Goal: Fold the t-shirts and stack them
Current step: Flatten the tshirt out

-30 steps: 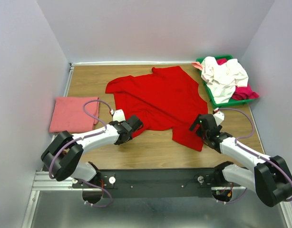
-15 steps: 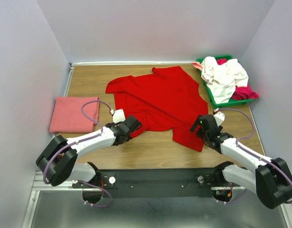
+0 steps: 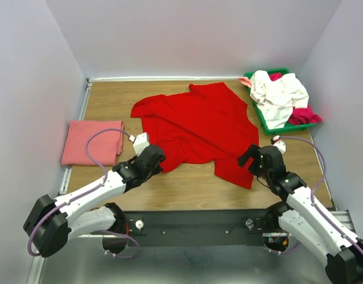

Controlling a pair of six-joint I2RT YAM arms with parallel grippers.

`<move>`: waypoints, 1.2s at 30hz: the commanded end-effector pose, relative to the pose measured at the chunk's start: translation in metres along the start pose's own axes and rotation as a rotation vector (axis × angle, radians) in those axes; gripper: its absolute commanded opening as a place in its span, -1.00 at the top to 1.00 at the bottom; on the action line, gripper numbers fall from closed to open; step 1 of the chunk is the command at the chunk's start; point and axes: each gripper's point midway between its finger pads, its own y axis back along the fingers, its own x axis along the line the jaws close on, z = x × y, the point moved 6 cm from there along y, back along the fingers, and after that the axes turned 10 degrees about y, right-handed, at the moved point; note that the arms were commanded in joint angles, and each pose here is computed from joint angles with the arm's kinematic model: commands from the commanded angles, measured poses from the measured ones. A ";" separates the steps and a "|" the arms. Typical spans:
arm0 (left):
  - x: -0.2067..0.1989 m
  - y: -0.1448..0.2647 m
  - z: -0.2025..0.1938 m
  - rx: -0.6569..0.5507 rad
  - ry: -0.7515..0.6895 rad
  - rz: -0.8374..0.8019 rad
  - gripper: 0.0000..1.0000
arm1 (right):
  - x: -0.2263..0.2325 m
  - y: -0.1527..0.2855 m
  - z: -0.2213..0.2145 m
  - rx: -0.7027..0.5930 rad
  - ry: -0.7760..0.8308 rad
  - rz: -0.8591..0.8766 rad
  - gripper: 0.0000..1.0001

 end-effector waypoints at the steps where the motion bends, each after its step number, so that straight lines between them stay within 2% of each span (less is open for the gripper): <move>1: -0.011 0.008 0.005 -0.012 0.031 -0.116 1.00 | -0.009 0.004 -0.025 0.134 -0.049 -0.051 -1.00; 5: -0.014 0.015 0.009 -0.038 0.062 -0.176 1.00 | -0.017 -0.004 -0.036 0.193 -0.080 -0.142 -1.00; 8: -0.010 0.013 0.010 -0.060 0.068 -0.153 1.00 | -0.028 -0.006 -0.045 0.216 -0.110 -0.233 -1.00; 19: -0.012 0.014 0.015 -0.081 0.044 -0.149 1.00 | -0.033 -0.004 -0.069 0.275 -0.170 -0.209 -0.96; 21: -0.013 0.015 0.016 -0.084 0.048 -0.155 1.00 | -0.030 -0.007 -0.070 0.285 -0.163 -0.187 -0.89; 24: -0.013 0.017 0.018 -0.089 0.056 -0.157 1.00 | -0.025 -0.011 -0.074 0.307 -0.156 -0.152 -0.67; 26: -0.013 0.018 0.018 -0.091 0.062 -0.163 1.00 | -0.022 -0.012 -0.074 0.309 -0.155 -0.132 -0.43; 28: -0.012 0.018 0.018 -0.092 0.063 -0.163 1.00 | -0.019 -0.012 -0.075 0.313 -0.153 -0.112 -0.28; 33: -0.010 0.017 0.018 -0.097 0.063 -0.150 1.00 | -0.016 -0.011 -0.077 0.319 -0.147 -0.097 -0.18; 36: -0.010 0.018 0.020 -0.105 0.066 -0.146 1.00 | -0.016 -0.013 -0.076 0.314 -0.136 -0.111 0.00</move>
